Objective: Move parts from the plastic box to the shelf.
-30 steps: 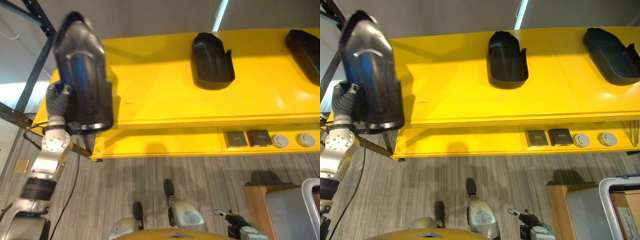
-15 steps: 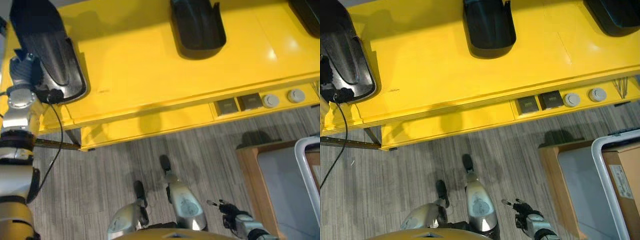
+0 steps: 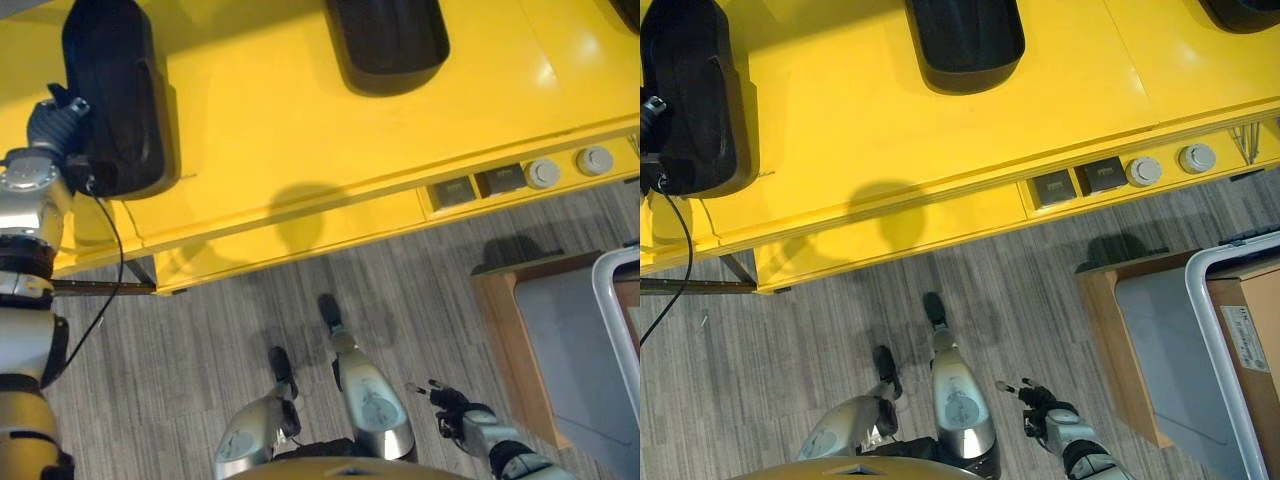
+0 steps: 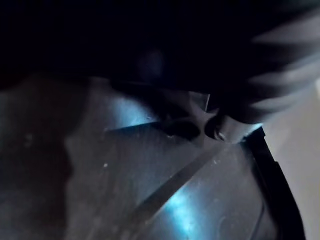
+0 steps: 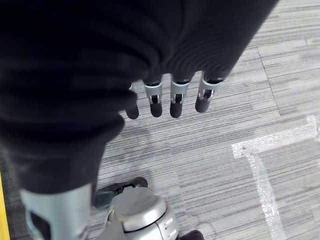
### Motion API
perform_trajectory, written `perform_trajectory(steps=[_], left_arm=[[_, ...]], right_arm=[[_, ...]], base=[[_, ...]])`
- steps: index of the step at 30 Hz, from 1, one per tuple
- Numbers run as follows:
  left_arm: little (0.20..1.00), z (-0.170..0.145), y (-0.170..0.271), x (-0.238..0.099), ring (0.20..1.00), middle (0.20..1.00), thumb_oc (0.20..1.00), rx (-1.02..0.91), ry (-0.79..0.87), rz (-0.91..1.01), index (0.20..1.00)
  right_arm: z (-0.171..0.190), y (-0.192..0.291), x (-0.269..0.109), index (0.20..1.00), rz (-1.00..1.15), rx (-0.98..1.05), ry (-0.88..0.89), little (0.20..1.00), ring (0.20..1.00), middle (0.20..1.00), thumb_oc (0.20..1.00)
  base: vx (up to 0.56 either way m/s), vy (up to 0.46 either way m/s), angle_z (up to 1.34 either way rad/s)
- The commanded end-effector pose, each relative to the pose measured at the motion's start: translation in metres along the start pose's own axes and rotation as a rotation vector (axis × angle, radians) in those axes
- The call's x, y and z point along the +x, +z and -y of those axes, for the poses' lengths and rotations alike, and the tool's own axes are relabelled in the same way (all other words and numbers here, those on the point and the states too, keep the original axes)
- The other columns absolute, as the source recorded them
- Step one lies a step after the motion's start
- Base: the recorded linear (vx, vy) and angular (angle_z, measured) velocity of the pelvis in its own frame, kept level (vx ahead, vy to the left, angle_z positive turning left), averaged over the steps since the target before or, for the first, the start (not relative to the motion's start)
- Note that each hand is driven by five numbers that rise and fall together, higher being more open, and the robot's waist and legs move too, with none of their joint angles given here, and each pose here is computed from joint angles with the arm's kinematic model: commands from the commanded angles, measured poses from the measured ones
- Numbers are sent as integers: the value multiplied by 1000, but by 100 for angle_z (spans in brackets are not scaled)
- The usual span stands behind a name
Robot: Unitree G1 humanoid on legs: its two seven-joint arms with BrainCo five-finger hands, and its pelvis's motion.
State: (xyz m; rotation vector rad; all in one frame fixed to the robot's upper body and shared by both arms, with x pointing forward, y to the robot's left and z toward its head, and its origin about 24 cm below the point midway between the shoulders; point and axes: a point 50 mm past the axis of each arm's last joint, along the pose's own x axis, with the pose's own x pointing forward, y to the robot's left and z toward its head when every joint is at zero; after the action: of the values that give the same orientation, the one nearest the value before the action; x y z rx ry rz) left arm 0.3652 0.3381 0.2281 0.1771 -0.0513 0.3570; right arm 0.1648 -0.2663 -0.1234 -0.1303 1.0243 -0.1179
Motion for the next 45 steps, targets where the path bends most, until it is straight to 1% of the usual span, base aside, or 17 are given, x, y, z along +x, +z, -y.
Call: perform_trajectory(steps=[1, 7, 10, 12, 14, 17, 18, 20, 22, 24, 25, 26, 30, 32, 37, 40, 45], left_arm=[[1000, -16, -19, -1, 1000, 1000, 1000, 19, 106, -112, 1000], [1000, -30, -56, -9, 1000, 1000, 1000, 50, 232, -283, 1000], [1000, -31, -62, -11, 1000, 1000, 1000, 88, 241, -282, 1000], [1000, -31, -59, -10, 1000, 1000, 1000, 200, 231, -262, 1000], [1000, -38, -43, -9, 1000, 1000, 1000, 343, 252, -181, 1000], [1000, -41, -23, -6, 1000, 1000, 1000, 329, 287, -82, 1000], [1000, -38, -5, -4, 1000, 1000, 1000, 333, 289, 43, 1000], [1000, -25, 22, -6, 1000, 1000, 1000, 260, 281, 221, 1000], [1000, -12, 35, -10, 1000, 1000, 1000, 214, 217, 340, 1000], [1000, 10, 32, -21, 1000, 1000, 1000, 86, 136, 410, 1000], [711, 20, 27, -27, 711, 711, 711, 36, 74, 424, 711], [200, 34, 18, -37, 200, 200, 200, -18, 21, 422, 200], [200, 83, -39, -87, 200, 200, 200, -195, -226, 356, 200], [200, 92, -60, -101, 200, 200, 200, -164, -260, 305, 200], [200, 98, -117, -132, 200, 200, 200, -257, -281, 118, 200], [200, 102, -131, -144, 200, 200, 200, -302, -284, 80, 200], [200, 111, -128, -149, 200, 200, 200, -338, -305, 99, 200]], right_arm=[[17, -21, -5, 1000, -75, -29, -31, 1000, 1000, 1000, 1000], [15, -25, -5, 1000, -93, -13, -26, 1000, 1000, 1000, 1000], [15, -32, -6, 1000, -115, -19, -23, 1000, 1000, 1000, 1000], [13, -38, -7, 1000, -127, 0, -21, 1000, 1000, 1000, 1000], [17, -46, -9, 1000, -161, 7, -34, 1000, 1000, 1000, 1000], [20, -53, -11, 1000, -185, -2, -37, 1000, 1000, 1000, 1000], [20, -57, -12, 1000, -193, -12, -34, 1000, 1000, 1000, 1000], [18, -63, -14, 1000, -213, -16, -30, 1000, 1000, 1000, 1000], [15, -67, -14, 1000, -229, -2, -30, 1000, 1000, 1000, 1000], [10, -71, -14, 1000, -246, 29, -36, 1000, 1000, 1000, 1000], [8, -71, -13, 1000, -249, 46, -38, 1000, 1000, 1000, 1000], [5, -73, -13, 1000, -256, 66, -39, 1000, 1000, 1000, 1000], [-13, -82, -14, 1000, -268, 125, -25, 1000, 1000, 1000, 1000], [-17, -86, -15, 1000, -269, 141, -25, 1000, 1000, 1000, 1000], [-18, -98, -19, 1000, -300, 146, -26, 1000, 1000, 1000, 1000], [-15, -98, -20, 1000, -308, 153, -34, 1000, 1000, 1000, 1000], [-12, -97, -19, 1000, -300, 149, -39, 1000, 1000, 1000, 1000]], base=[[0, 0, 0], [0, 0, 0], [15, -10, 3], [30, -32, 3], [48, -2, 2], [11, 9, 1], [-3, 10, -4], [-6, -11, -9], [-3, -38, -3], [12, -43, -4], [10, -24, 4], [10, -26, 9], [11, -28, 13], [6, -22, 11], [-4, -1, 16], [-13, 8, 15], [-1, 5, 2]])
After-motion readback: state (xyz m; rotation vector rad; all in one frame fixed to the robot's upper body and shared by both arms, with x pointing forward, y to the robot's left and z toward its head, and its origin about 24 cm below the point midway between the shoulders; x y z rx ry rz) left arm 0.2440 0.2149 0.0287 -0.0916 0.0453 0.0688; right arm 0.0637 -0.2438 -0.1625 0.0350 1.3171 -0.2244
